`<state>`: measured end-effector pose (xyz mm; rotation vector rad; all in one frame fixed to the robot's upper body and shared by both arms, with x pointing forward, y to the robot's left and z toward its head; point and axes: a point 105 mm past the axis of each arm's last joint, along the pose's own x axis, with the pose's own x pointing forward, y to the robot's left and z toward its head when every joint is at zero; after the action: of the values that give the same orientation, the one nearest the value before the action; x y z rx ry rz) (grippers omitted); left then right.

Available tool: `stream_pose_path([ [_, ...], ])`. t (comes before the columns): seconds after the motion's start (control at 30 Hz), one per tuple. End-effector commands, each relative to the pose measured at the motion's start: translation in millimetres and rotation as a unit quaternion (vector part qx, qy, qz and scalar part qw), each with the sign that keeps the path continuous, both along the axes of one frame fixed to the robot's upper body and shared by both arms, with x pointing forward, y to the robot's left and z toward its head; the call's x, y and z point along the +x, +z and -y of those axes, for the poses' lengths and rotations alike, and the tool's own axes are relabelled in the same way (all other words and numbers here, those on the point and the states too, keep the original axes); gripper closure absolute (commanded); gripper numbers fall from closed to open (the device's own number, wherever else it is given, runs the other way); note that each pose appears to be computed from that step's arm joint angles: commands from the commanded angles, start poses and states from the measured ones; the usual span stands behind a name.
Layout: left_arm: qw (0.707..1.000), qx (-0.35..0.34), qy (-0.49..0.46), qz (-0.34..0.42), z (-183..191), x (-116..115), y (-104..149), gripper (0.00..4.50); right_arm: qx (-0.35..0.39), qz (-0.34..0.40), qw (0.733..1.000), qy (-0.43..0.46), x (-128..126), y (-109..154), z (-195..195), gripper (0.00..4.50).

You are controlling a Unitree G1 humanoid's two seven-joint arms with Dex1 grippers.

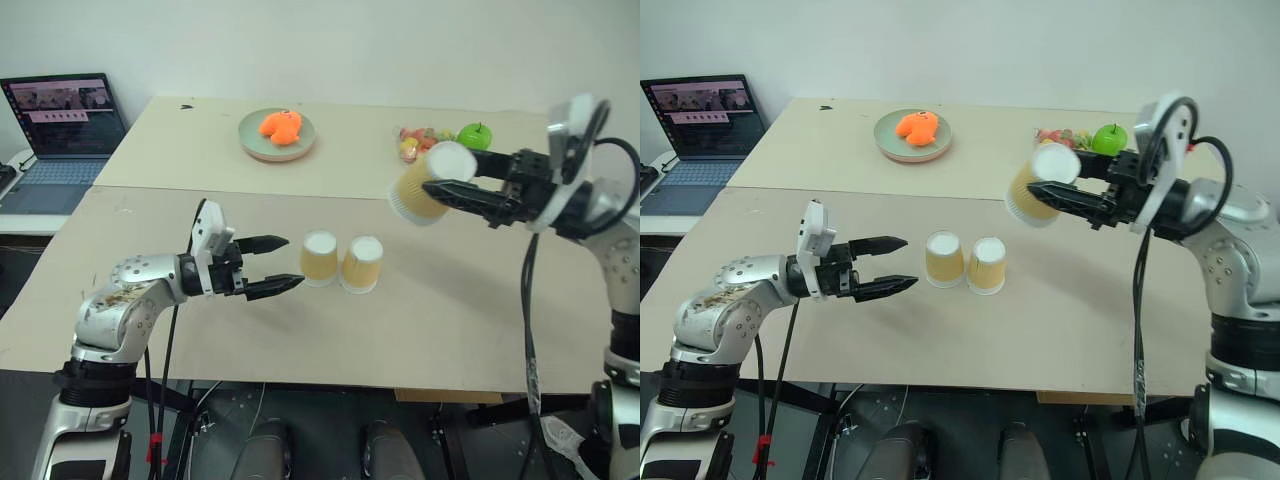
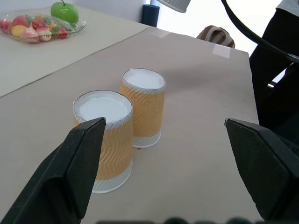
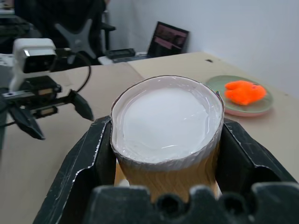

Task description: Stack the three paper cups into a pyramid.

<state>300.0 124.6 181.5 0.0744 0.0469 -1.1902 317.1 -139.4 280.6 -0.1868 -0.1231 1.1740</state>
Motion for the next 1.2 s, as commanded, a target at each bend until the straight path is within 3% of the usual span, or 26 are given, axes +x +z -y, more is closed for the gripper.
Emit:
stream_pose_path([
  [0.03, 0.999, -0.012, 0.012, 0.034, 2, -3, 11, 0.14, -0.024, -0.013, 0.998, 0.054, -1, -7, -22, 1.71],
  [0.2, 0.997, -0.026, 0.061, 0.046, -9, 2, 14, 0.14, -0.033, -0.026, 0.995, 0.087, 8, -21, -36, 1.71],
  [1.2, 0.994, -0.057, 0.082, 0.053, -8, -1, 22, 0.14, -0.04, -0.031, 0.992, 0.119, 44, -29, -58, 1.71],
])
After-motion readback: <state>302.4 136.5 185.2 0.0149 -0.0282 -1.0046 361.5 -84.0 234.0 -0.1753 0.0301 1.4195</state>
